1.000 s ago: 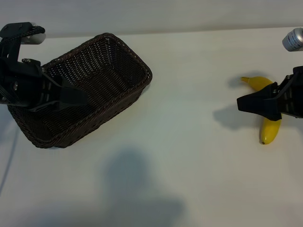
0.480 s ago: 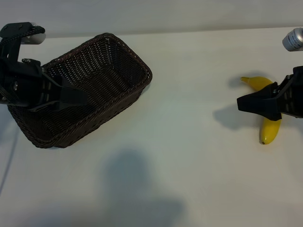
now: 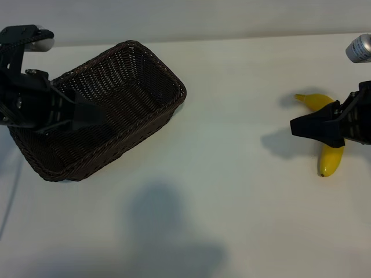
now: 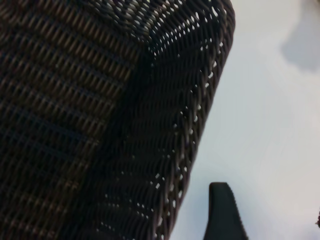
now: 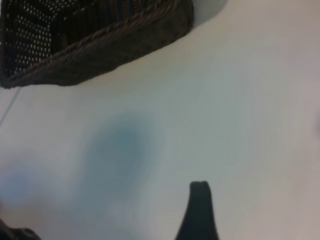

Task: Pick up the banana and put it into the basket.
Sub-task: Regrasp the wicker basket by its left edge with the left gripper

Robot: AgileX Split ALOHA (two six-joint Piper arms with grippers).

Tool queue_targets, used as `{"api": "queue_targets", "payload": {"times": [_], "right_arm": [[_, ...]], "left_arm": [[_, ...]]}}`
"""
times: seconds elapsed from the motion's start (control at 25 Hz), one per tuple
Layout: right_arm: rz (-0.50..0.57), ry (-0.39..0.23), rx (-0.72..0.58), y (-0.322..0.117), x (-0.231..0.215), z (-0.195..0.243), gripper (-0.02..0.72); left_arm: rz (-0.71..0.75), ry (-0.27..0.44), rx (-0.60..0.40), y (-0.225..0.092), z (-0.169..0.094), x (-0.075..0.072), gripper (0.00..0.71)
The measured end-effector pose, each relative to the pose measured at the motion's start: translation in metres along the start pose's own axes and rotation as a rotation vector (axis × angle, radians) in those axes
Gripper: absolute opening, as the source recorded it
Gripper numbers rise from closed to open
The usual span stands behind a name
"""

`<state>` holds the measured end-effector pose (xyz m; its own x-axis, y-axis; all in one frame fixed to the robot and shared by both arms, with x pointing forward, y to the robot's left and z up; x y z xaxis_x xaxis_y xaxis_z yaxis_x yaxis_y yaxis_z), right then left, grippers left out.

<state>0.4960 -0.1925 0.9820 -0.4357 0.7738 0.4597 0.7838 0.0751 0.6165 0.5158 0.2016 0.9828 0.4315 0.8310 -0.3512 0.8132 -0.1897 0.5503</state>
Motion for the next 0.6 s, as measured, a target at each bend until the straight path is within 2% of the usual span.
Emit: {"api": "queue_targets", "payload": {"times": [0.08,0.16,0.36,0.6], "right_arm": [[0.000,0.000,0.000,0.000,0.000,0.000,0.594],[0.008,0.000,0.000,0.000,0.000,0.000,0.594],[0.043,0.000,0.000,0.000,0.000,0.000,0.594],[0.051,0.000,0.000,0.000,0.000,0.000,0.594]], "left_arm": [[-0.077,0.010,-0.009,0.001,-0.001,0.003,0.476],[-0.190,0.035,-0.009,0.000,-0.004,0.013,0.467],[-0.405,0.181,0.027,-0.015,-0.018,0.051,0.457],[-0.503,0.311,0.124,-0.037,-0.027,0.070,0.456]]}}
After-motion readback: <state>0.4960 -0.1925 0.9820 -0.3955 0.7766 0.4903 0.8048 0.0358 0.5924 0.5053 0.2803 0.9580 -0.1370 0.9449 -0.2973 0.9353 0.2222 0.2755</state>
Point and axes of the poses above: a point on each arm's last joint axis where the gripper is mounted, z pointing out along that axis toward the gripper, x along the wrist's bending axis when the last joint is at zero, y = z × x, the point moved 7 cm from there along z, pointing out along that axis toward the gripper, and after that the axes turned 2 degrees about z, right-handed, at the moved point
